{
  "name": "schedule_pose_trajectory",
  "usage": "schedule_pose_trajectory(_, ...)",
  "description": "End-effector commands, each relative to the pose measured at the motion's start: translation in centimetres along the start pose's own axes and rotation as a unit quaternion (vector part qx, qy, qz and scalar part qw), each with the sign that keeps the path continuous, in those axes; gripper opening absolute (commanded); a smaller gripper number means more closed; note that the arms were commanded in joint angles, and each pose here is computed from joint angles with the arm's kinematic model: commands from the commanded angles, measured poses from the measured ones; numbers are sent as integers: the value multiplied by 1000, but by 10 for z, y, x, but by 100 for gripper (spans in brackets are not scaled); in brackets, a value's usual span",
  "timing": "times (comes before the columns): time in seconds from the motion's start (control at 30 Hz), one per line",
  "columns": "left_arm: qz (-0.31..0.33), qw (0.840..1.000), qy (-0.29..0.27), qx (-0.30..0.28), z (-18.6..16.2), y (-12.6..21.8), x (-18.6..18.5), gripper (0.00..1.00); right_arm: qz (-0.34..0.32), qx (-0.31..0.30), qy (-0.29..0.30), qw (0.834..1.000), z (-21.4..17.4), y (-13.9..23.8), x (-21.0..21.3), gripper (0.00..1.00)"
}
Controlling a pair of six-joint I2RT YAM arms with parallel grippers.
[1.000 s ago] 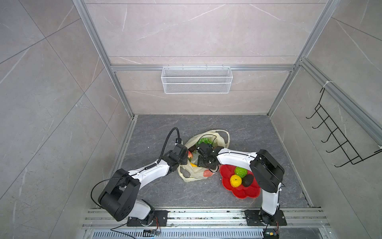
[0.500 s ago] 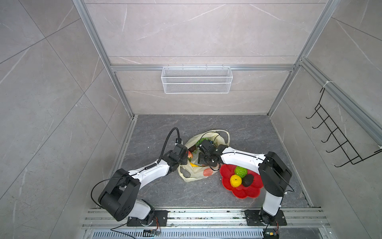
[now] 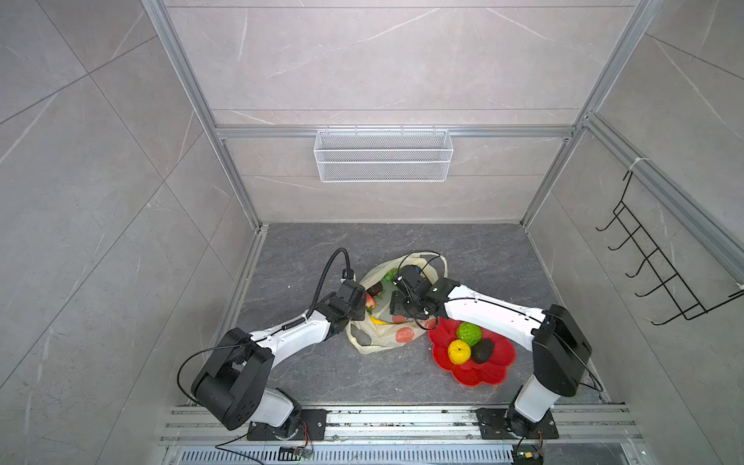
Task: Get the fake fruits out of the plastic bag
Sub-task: 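Lift the dark green fruit out of the bag over the red plate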
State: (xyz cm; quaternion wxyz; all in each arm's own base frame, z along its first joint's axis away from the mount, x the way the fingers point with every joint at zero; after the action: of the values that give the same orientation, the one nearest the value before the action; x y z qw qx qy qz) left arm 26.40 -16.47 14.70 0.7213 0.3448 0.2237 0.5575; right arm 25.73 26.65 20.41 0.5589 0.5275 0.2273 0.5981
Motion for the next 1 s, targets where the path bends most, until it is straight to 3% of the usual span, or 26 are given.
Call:
schedule_pose_trajectory(0.0, -8, 1000, 3, -17, 11, 3, -1, 18, -24, -11, 16, 1000, -3, 28, -18, 62)
schedule_pose_trajectory(0.37, -6, 1000, 3, -14, 10, 1, -2, 18, -52, -3, 1, 999, -22, 64, -65, 60)
schedule_pose_trajectory(0.97, -2, 1000, -2, -6, 9, -5, -3, 18, -158, 83, -24, 984, -74, 102, -151, 59)
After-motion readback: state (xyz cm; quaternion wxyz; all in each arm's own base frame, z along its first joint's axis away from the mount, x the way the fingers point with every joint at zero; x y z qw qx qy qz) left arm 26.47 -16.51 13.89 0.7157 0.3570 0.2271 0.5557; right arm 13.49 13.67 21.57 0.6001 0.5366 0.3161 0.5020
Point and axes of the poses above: each gripper's point midway between its finger pads, its own y axis back along the fingers, its own x axis along the line the jaws close on, z = x × y, the point moved 9 cm from there along y, back along the fingers, and after that the axes turned 12 degrees about -y, right-handed, at the moved point
